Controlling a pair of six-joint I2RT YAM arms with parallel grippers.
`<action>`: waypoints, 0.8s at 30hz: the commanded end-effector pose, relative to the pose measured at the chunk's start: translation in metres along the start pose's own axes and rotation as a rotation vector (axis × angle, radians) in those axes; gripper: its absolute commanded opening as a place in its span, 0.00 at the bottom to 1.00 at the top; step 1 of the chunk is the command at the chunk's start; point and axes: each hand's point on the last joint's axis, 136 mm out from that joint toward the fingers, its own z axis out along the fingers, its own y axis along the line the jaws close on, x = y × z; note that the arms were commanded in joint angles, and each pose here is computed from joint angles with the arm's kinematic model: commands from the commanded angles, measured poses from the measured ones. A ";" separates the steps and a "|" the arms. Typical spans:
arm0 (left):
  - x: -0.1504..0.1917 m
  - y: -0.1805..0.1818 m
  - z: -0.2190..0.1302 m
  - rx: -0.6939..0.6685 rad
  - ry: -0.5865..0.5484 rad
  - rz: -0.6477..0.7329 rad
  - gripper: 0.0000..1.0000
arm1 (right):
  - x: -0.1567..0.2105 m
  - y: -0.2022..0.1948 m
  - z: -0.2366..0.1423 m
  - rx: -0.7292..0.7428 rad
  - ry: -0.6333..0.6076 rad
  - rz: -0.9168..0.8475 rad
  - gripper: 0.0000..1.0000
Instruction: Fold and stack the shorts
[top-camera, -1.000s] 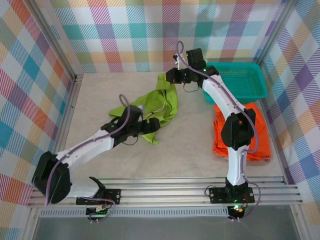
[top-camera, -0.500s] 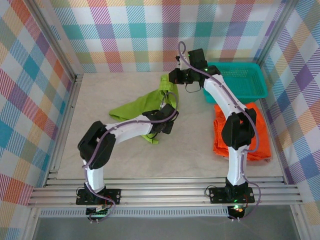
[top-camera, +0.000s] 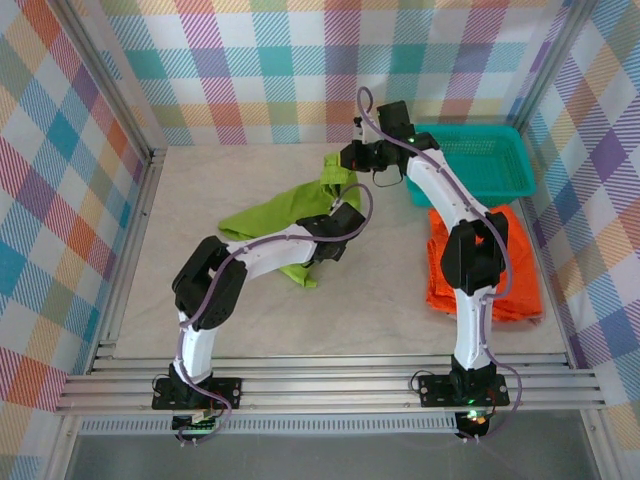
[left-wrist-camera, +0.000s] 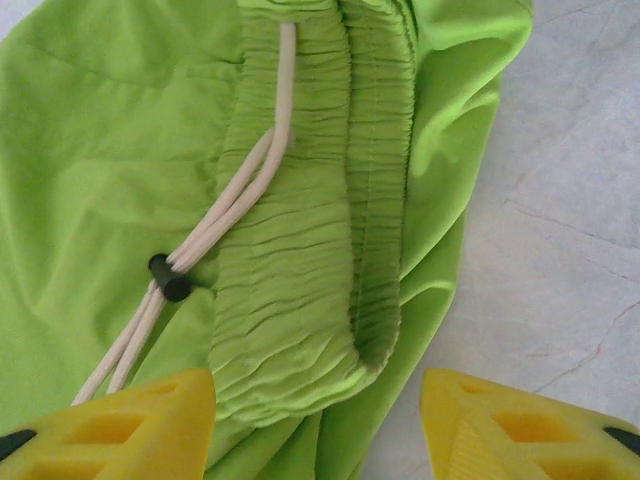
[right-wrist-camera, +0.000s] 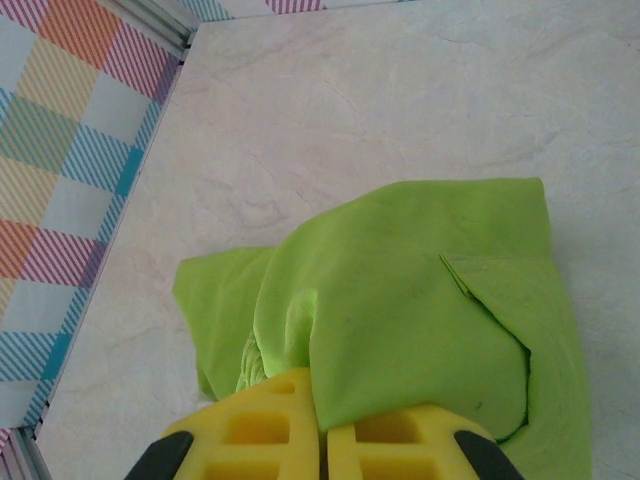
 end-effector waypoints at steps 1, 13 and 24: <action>0.005 -0.011 0.012 0.002 0.039 0.074 0.56 | 0.002 -0.002 0.002 -0.021 0.013 0.017 0.05; -0.002 0.002 0.019 0.037 0.052 -0.018 0.05 | -0.001 0.000 0.006 -0.049 0.020 0.038 0.05; -0.052 0.080 -0.090 0.052 -0.164 -0.177 0.00 | -0.038 0.027 0.016 -0.201 -0.030 0.068 0.06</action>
